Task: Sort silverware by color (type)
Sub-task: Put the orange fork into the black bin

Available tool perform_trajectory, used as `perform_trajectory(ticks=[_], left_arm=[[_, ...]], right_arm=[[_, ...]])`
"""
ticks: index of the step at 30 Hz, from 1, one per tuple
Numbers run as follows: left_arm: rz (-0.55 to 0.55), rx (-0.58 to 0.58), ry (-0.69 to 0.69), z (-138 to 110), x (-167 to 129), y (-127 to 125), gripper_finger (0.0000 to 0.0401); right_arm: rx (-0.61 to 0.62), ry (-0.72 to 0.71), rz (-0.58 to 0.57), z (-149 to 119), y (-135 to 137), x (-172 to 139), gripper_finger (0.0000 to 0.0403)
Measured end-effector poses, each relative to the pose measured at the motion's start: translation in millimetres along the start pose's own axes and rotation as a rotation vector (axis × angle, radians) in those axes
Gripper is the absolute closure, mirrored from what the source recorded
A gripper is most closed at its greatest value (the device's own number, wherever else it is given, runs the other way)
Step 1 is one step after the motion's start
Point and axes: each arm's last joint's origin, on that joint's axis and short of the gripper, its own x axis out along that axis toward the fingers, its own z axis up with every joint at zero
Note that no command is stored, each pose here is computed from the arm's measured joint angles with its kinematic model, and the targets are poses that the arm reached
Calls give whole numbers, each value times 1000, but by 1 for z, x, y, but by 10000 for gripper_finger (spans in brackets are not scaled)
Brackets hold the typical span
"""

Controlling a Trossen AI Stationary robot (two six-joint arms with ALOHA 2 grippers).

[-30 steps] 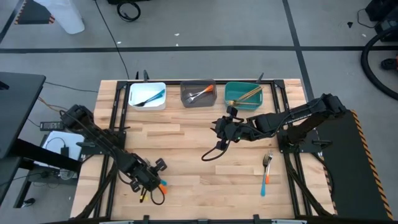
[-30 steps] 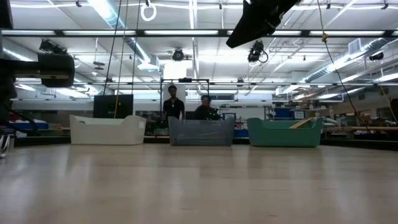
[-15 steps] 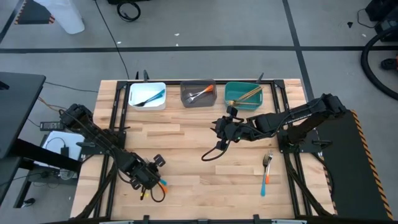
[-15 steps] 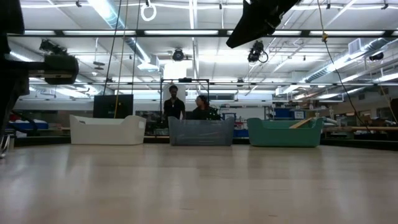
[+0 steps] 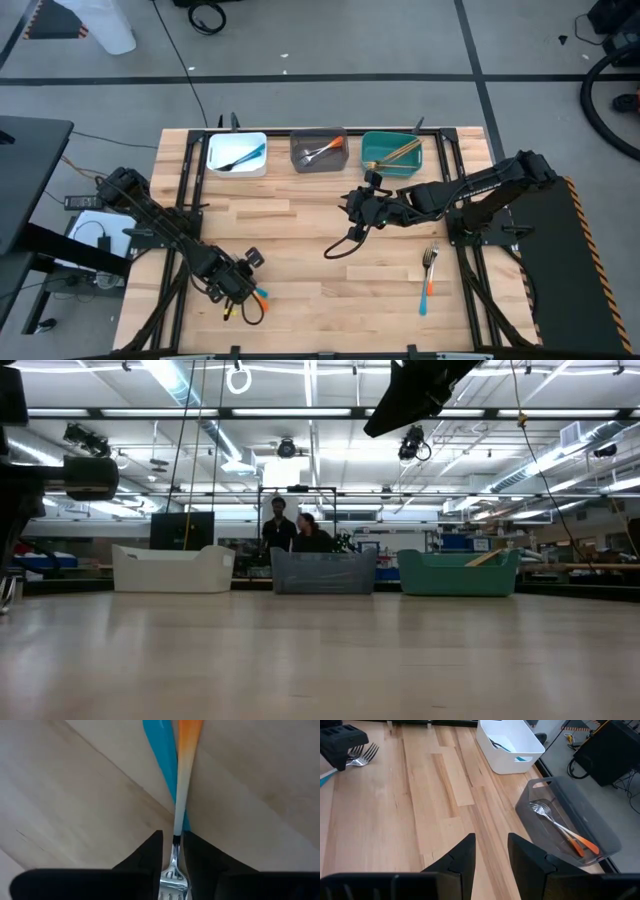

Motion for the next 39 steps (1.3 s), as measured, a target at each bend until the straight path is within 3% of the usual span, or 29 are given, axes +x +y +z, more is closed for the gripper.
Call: perform_trajectory(ticks=[12,23,34,39], left_arm=[[-18,-82,8,-4,3,16,332],[-22,145,-1,-4,3,16,337],[0,178,4,-4,3,16,337],[-1,273,-4,-2,2,12,335]], right_arm=[[4,0,10,0,1,-1,279],[1,-1,15,0,3,-2,279],[1,-1,14,0,3,-2,279],[0,-1,14,0,3,-2,279]])
